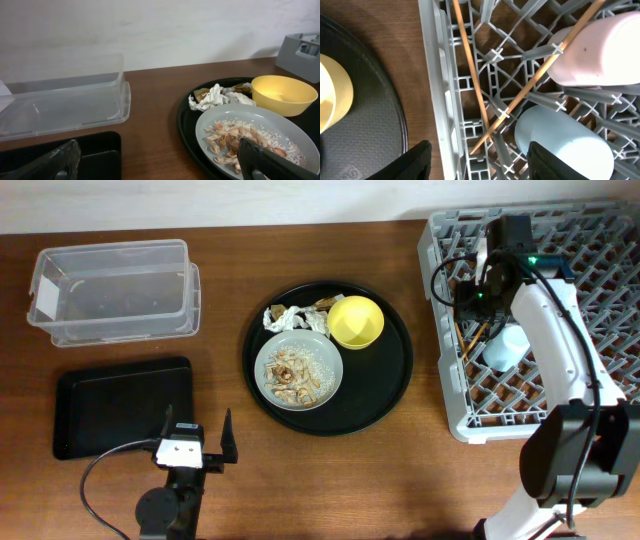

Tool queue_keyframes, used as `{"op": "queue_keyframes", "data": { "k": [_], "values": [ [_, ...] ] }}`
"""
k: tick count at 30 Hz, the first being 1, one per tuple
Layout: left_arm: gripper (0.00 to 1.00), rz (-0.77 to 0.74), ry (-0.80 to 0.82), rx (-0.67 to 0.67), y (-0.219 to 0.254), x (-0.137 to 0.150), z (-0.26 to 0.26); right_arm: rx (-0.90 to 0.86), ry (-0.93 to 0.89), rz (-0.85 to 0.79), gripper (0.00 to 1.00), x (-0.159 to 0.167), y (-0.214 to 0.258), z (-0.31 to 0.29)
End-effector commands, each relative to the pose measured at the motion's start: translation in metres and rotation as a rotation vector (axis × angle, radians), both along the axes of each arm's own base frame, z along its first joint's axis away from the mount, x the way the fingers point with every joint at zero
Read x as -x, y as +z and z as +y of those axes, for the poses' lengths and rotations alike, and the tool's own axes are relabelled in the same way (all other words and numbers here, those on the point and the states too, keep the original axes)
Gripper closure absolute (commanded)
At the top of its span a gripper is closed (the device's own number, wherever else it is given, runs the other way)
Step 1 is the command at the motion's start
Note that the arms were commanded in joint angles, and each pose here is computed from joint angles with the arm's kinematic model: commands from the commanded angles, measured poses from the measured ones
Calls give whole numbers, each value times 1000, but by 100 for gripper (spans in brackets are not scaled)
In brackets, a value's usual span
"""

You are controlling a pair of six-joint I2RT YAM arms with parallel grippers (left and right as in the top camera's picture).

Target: Sort waste into correct bins and load items into the dishwasher rack

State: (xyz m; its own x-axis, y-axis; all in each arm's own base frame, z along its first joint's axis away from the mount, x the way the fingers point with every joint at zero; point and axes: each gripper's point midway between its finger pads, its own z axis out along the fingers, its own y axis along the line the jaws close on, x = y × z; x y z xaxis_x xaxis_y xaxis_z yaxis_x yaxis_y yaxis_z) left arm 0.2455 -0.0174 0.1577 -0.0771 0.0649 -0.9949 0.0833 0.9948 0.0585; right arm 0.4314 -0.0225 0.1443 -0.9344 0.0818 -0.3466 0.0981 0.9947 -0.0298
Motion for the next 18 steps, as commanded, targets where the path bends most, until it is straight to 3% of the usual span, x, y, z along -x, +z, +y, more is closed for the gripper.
{"op": "queue_keyframes", "data": {
  "k": [1,10,15,18],
  "values": [
    [1,3,-1,-12,-3,0,0,-26,-87,-45,38,3,18,-2],
    [1,3,-1,-12,-3,0,0,-116,-189,-163,42,11,64,5],
    [1,3,-1,-12,-3,0,0,-293,-97,-164,43,17,77,40],
    [1,3,-1,-12,-3,0,0,-369,-48,-143,63,27,84,63]
  ]
}}
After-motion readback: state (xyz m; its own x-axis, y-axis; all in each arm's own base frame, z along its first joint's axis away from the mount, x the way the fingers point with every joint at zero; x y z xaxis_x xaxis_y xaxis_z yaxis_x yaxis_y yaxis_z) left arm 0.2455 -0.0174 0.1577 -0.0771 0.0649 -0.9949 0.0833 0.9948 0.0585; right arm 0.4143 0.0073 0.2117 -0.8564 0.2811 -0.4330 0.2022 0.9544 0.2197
